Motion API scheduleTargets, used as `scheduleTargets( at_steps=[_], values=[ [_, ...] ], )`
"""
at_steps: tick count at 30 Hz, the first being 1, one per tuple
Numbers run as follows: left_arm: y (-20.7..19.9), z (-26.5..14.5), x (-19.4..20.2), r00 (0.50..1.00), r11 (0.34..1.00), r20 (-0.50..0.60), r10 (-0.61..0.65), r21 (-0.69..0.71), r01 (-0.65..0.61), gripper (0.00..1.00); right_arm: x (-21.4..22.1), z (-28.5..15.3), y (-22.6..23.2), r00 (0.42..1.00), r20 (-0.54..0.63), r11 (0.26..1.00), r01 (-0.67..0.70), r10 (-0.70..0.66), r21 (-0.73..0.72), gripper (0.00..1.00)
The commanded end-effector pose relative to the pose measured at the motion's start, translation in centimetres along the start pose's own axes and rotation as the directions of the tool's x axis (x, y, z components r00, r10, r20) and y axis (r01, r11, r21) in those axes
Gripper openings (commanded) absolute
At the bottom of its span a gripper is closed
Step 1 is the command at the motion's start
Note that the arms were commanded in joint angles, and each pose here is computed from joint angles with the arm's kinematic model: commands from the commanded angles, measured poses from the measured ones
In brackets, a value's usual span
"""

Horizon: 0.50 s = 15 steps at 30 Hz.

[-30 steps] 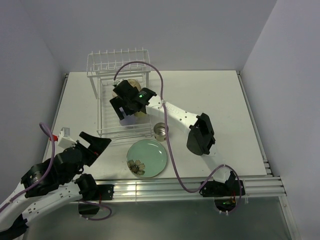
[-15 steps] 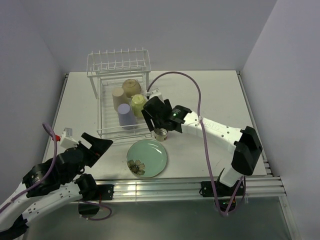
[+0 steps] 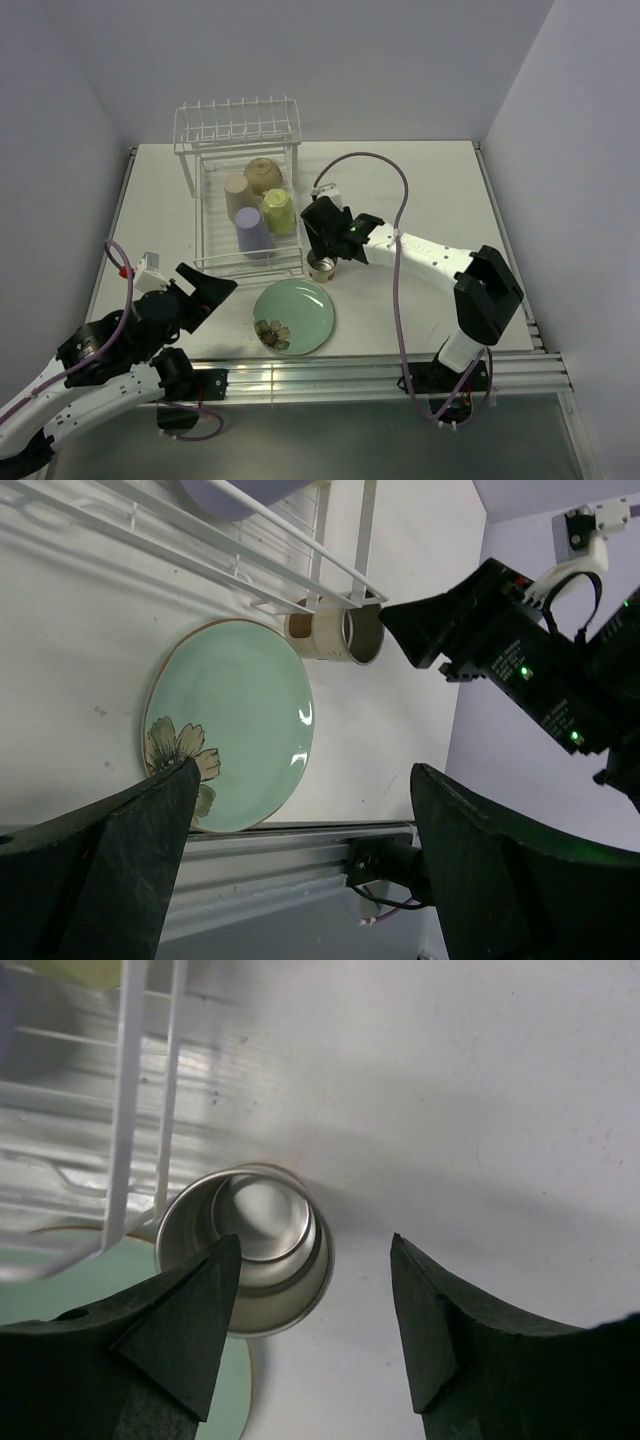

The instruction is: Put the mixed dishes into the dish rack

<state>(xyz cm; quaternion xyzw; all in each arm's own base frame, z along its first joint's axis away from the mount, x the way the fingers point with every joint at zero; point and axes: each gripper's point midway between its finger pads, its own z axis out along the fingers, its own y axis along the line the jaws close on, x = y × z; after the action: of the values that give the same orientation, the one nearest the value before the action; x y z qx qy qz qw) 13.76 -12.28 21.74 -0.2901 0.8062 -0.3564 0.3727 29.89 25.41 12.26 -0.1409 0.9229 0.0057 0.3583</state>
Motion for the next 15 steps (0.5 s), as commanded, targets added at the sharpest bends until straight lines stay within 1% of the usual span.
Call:
scheduleTargets(
  at_steps=[1,5,6,9,10,12,13,15],
  values=[
    [-0.5,0.0,0.2,1.0,1.0,-0.012,0.005,0.023,-0.005,0.93,-0.4,2.1,-0.4,0.998,-0.002,0.998,-0.06,0.06,-0.003,0.68],
    [-0.7,-0.1,0.4,1.0,0.999,-0.023,0.019,0.035,-0.018,0.93,1.1,4.0,-0.5,0.995,-0.059,0.997,-0.076,0.075,-0.019,0.56],
    [-0.8,-0.1,0.6,0.999,0.999,-0.031,0.035,0.039,-0.034,0.93,1.6,4.5,0.2,0.993,-0.083,0.994,-0.086,0.081,-0.06,0.55],
    [-1.6,0.0,1.0,0.996,0.996,-0.052,0.076,0.053,-0.073,0.93,2.5,5.2,0.3,0.988,-0.108,0.988,-0.125,0.114,-0.095,0.35],
    [-1.8,0.1,1.1,0.994,0.995,-0.059,0.09,0.059,-0.087,0.93,2.8,5.1,0.7,0.986,-0.121,0.983,-0.134,0.119,-0.124,0.21],
    [-2.6,0.3,1.6,0.989,0.99,-0.079,0.127,0.077,-0.121,0.93,2.8,4.9,0.7,0.983,-0.117,0.977,-0.156,0.139,-0.145,0.12],
    [-2.8,0.4,1.8,0.987,0.988,-0.086,0.139,0.083,-0.132,0.93,2.9,4.8,0.8,0.982,-0.122,0.974,-0.163,0.144,-0.159,0.01],
    [-3.8,0.7,2.3,0.979,0.98,-0.105,0.176,0.109,-0.164,0.93,2.5,4.1,0.1,0.979,-0.113,0.97,-0.185,0.169,-0.156,0.0]
  ],
)
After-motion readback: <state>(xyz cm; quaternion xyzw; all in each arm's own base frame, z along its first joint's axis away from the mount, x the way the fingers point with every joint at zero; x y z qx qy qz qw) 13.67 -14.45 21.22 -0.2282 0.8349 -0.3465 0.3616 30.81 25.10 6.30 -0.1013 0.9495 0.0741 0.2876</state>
